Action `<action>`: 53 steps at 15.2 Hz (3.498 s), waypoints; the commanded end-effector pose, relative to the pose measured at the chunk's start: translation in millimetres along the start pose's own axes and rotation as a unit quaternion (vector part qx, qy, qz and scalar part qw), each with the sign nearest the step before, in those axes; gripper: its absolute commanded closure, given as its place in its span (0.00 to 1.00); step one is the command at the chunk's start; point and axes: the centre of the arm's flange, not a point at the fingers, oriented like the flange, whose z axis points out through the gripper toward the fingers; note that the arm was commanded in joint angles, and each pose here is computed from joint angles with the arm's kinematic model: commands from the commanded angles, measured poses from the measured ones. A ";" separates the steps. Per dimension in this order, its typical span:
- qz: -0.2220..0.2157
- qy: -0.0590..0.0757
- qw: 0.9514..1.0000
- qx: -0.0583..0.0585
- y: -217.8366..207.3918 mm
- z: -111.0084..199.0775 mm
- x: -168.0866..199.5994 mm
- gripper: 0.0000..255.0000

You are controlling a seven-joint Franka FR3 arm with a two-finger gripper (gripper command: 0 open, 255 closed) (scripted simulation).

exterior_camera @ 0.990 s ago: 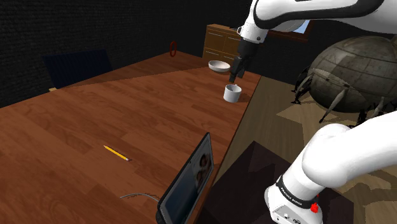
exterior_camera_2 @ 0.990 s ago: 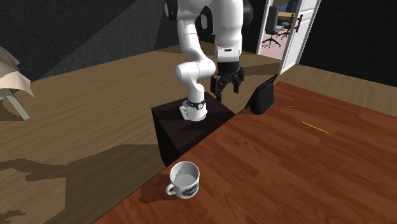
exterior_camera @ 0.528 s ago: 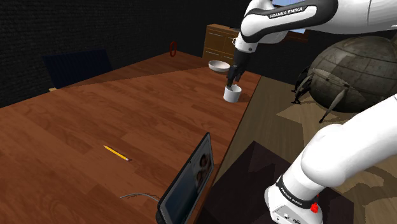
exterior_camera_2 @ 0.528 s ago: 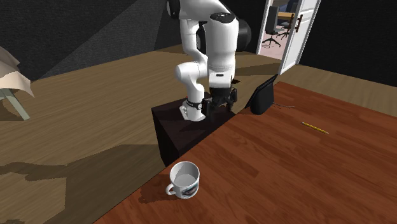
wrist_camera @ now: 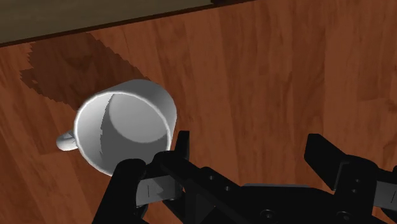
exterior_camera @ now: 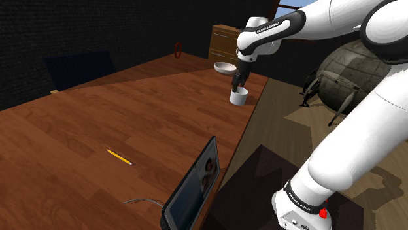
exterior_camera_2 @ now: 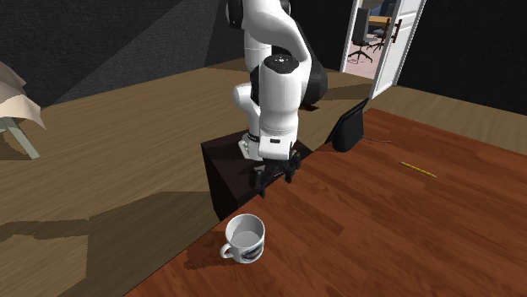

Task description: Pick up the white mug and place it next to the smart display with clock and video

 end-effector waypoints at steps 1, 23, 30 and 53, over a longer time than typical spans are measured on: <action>0.001 -0.004 1.000 -0.006 17.7 17.3 10.7 0.00; 0.004 -0.014 1.000 -0.018 64.1 92.9 30.6 1.00; 0.004 -0.014 1.000 -0.018 64.1 92.9 30.5 1.00; 0.004 -0.014 1.000 -0.018 65.3 -23.2 31.5 1.00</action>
